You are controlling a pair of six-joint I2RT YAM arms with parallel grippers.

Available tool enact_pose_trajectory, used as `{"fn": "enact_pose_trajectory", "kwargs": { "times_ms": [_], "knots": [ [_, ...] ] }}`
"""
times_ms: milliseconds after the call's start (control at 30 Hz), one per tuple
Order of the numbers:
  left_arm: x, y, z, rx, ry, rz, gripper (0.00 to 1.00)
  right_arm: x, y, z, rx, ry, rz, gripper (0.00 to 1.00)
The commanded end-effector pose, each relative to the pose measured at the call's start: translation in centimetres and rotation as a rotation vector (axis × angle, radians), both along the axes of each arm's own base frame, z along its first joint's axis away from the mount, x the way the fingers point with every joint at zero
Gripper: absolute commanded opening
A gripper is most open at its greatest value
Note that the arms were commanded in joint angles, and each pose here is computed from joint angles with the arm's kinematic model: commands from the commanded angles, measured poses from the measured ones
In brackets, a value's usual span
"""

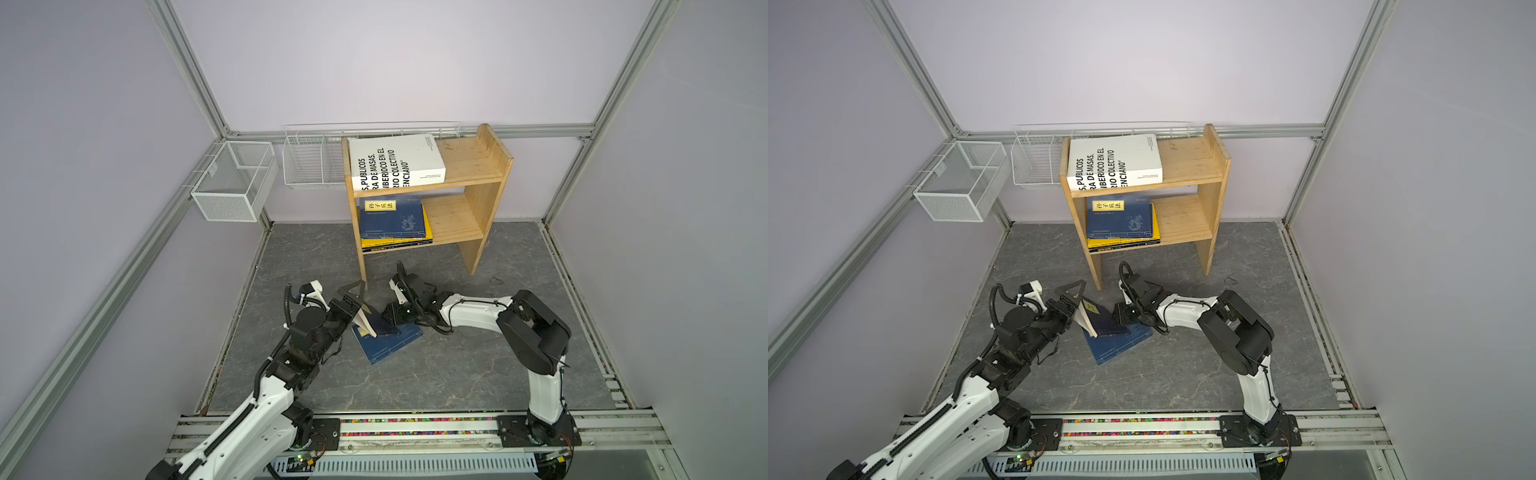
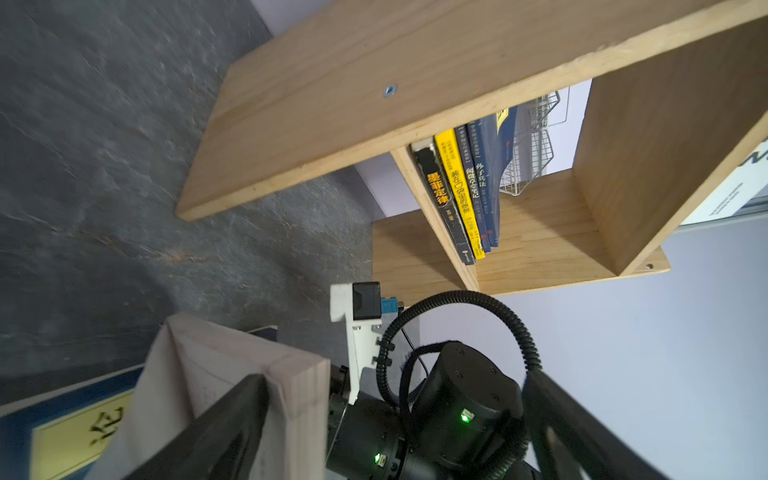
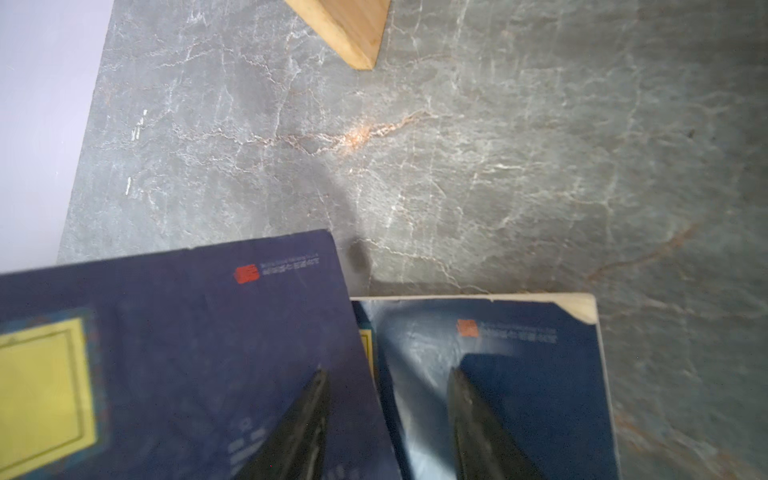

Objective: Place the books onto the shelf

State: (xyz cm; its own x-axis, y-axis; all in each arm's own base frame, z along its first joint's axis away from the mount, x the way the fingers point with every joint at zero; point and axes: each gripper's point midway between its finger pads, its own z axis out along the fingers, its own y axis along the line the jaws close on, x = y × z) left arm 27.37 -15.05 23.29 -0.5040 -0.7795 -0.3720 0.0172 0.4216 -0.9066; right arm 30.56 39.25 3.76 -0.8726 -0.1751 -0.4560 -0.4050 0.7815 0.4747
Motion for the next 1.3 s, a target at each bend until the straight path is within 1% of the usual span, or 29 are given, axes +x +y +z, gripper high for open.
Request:
{"fn": "enact_pose_trajectory", "kwargs": {
  "times_ms": [0,133,233,300,433,567,633,667,800,900,967,1033,1133,1267],
  "knots": [
    [-1.8,4.0,-3.9,0.274,0.172,0.072,0.97,-4.0,-3.0,-6.3,-0.17,0.182,0.023,0.49],
    [-3.5,7.1,-7.6,0.382,0.331,0.102,0.97,-4.0,-3.0,-6.3,-0.174,0.183,0.021,0.49],
    [-4.8,7.9,-10.7,0.409,0.435,0.088,0.97,-4.1,-3.2,-6.2,-0.179,0.182,0.019,0.48],
    [-5.6,7.9,-12.3,0.403,0.483,0.071,0.97,-4.0,-3.4,-6.2,-0.186,0.18,0.014,0.48],
    [-7.4,6.7,-15.1,0.297,0.548,0.022,0.97,-4.0,-3.6,-5.2,-0.184,0.162,0.01,0.48],
    [-9.0,5.8,-17.5,0.173,0.593,0.003,0.95,-3.8,-3.4,-2.9,-0.162,0.1,0.03,0.49],
    [-9.4,5.7,-18.1,0.147,0.604,0.003,0.95,-3.9,-3.1,-1.6,-0.138,0.069,0.053,0.51],
    [-9.9,5.7,-19.4,0.139,0.629,0.001,0.95,-4.1,-2.8,-0.9,-0.117,0.059,0.073,0.52],
    [-9.6,4.4,-20.5,0.054,0.622,-0.036,0.95,-5.5,-1.0,0.0,-0.02,0.106,0.173,0.56],
    [-9.3,3.9,-20.9,0.057,0.628,-0.059,0.95,-7.1,0.3,-0.1,0.061,0.175,0.238,0.61],
    [-9.0,3.7,-21.0,0.062,0.626,-0.07,0.95,-7.8,0.5,-0.6,0.074,0.222,0.247,0.64],
    [-8.5,3.4,-21.0,0.053,0.612,-0.079,0.95,-8.2,0.4,-1.1,0.071,0.247,0.252,0.63],
    [-7.1,2.6,-19.5,0.005,0.537,-0.091,0.95,-8.3,0.1,-2.3,0.046,0.276,0.235,0.58],
    [-4.6,2.0,-14.8,-0.067,0.361,-0.086,0.95,-8.3,0.0,-4.3,0.013,0.313,0.215,0.54]
  ]
}}
